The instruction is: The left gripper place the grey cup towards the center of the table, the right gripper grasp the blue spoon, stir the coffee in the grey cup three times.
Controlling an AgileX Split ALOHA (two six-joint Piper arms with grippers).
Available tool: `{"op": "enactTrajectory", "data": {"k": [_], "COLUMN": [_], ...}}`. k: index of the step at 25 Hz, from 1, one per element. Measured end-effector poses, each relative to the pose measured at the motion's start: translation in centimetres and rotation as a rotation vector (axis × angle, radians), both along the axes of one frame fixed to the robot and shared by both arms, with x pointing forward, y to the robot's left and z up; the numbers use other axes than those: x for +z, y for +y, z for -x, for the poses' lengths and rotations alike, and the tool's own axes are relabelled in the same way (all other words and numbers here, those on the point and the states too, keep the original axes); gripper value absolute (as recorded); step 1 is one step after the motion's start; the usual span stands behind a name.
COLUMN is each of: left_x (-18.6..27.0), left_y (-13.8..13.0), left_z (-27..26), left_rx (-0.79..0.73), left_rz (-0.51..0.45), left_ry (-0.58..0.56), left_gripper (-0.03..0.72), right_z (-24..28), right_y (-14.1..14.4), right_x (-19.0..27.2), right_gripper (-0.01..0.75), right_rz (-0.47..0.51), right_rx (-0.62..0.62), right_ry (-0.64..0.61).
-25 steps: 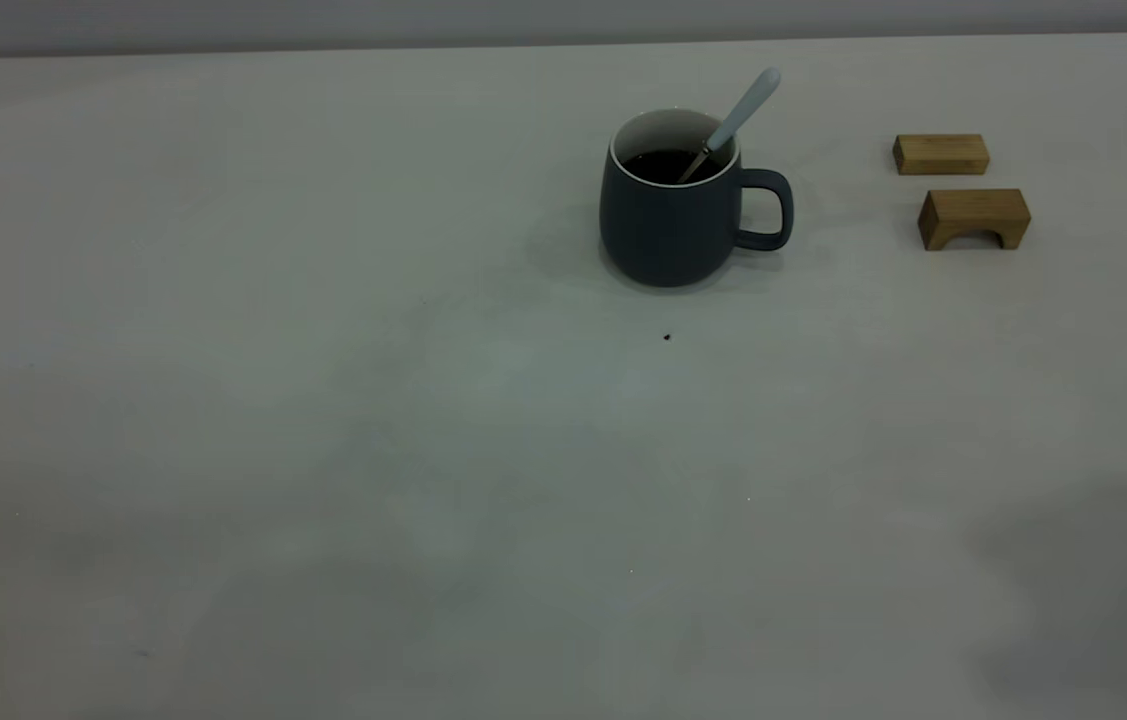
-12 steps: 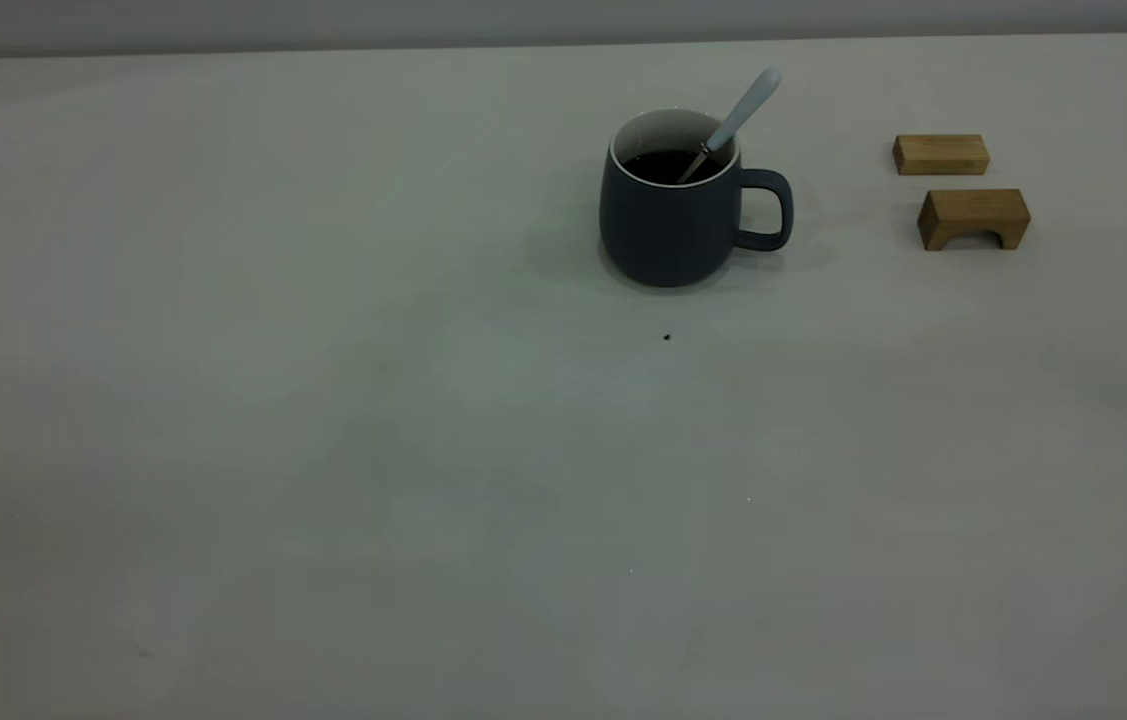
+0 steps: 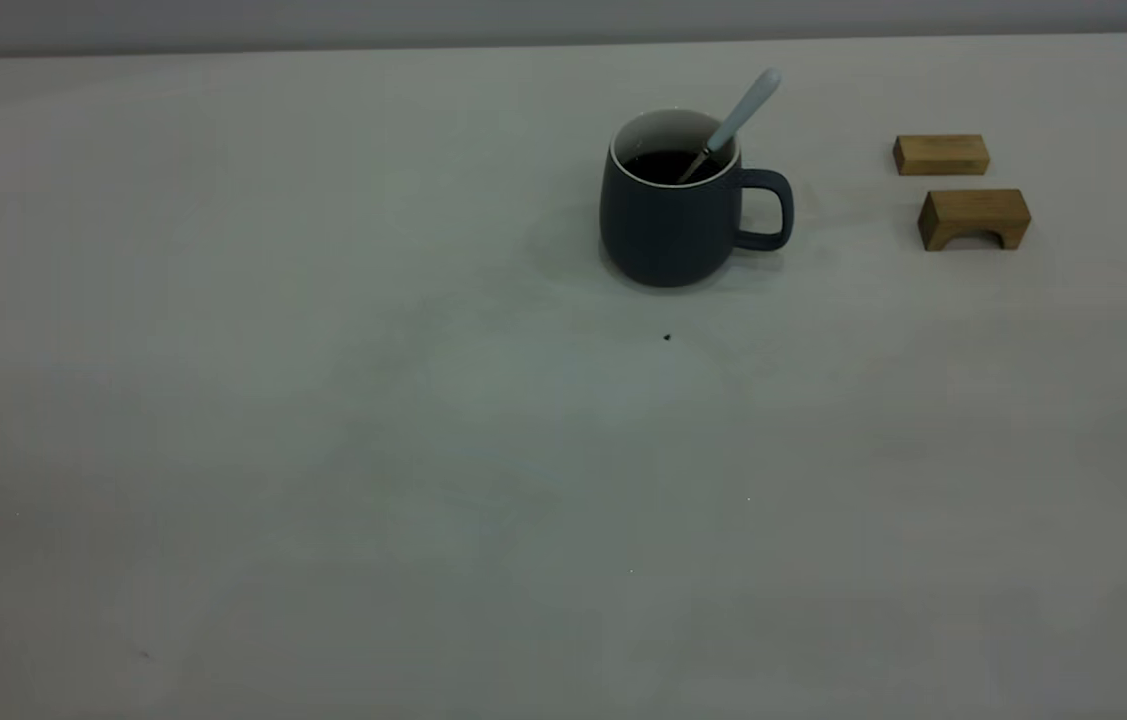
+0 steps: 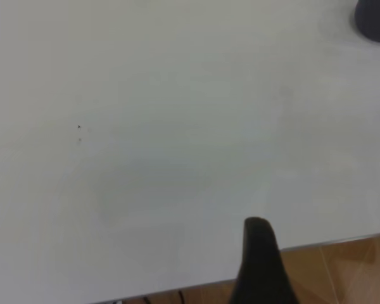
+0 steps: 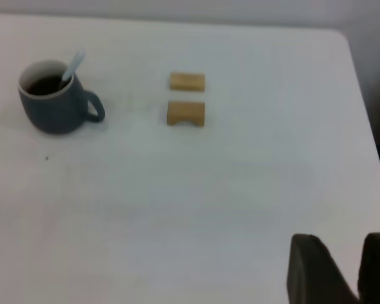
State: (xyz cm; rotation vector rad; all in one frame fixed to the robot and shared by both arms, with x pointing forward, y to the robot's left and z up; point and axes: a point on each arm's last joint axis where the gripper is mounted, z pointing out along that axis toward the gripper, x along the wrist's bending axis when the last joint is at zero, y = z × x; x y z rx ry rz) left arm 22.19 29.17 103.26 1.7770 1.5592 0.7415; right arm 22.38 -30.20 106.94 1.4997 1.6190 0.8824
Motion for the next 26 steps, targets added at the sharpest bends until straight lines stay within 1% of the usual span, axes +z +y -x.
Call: {"op": "enactTrajectory", "data": {"k": [4, 8, 26], "left_x": [0.0, 0.0, 0.0], "left_y": [0.0, 0.0, 0.0], "left_z": [0.0, 0.0, 0.0], "left_rx": [0.0, 0.0, 0.0], "left_rz": [0.0, 0.0, 0.0], "left_ry": [0.0, 0.0, 0.0], "left_gripper": [0.585, 0.585, 0.585], "right_z": [-0.2, -1.2, -1.2], "right_y": [0.3, 0.6, 0.5], "right_x": [-0.6, -3.0, -3.1], "right_gripper": [0.229, 0.231, 0.239], "right_rz": [-0.039, -0.061, -0.056], "right_rx": [0.015, 0.027, 0.024], "right_ry": [0.002, 0.092, 0.094]}}
